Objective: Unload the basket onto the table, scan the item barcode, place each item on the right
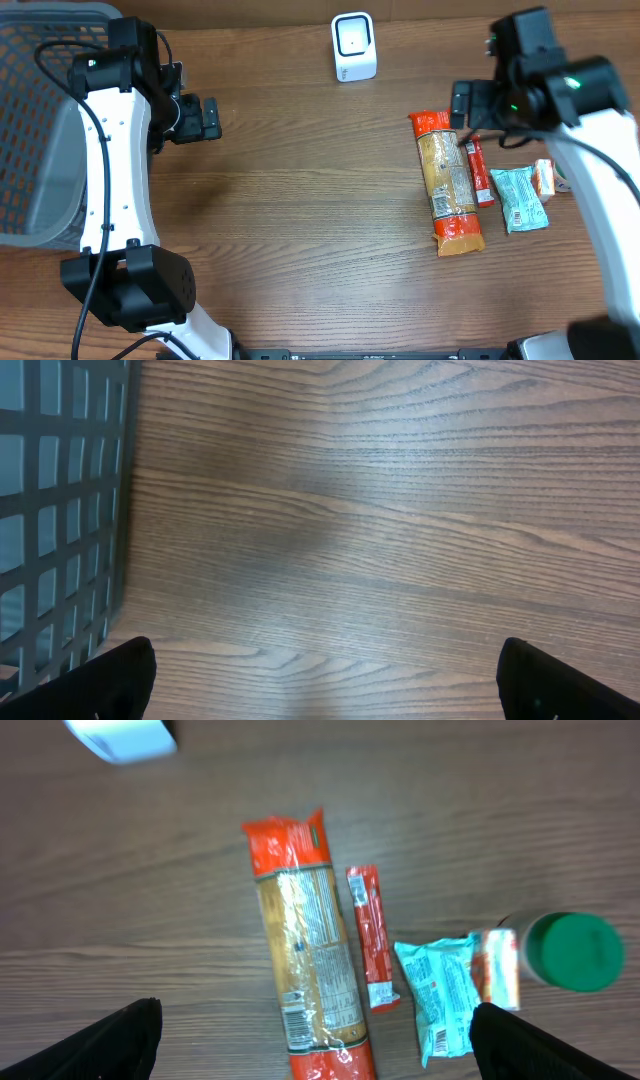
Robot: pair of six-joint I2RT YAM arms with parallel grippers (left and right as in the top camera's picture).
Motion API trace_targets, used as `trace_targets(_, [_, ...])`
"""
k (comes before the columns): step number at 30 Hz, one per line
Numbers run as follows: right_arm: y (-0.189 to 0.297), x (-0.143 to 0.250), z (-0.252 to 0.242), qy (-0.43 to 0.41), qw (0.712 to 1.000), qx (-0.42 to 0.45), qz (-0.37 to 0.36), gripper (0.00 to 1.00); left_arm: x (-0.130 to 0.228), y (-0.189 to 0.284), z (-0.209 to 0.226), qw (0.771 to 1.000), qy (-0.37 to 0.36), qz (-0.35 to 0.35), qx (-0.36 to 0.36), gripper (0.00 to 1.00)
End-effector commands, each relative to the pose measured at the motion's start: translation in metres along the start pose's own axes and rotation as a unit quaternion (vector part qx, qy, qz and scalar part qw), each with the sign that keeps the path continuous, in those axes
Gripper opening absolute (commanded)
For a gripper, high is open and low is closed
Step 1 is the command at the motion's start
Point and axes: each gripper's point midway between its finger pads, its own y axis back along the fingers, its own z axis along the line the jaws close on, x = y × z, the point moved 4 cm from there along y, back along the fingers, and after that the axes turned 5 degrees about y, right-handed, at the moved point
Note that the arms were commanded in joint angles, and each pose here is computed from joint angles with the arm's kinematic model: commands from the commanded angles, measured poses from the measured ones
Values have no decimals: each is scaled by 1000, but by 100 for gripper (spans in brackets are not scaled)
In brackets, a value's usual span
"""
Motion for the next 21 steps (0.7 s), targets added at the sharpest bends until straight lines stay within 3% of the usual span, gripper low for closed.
trace_targets(1, [42,1,-8,-13,998,-8,-56,100,-1,14,-2,1000,-5,-21,5,100])
trace_targets(8, [107,14,-19,-23,990,-26,-140,100,-1,14,-2,1000,-5,-21,4,100])
trace_targets(21, [186,55,-39,-35,969,-42,-240,100,-1,14,-2,1000,-5,-21,4,100])
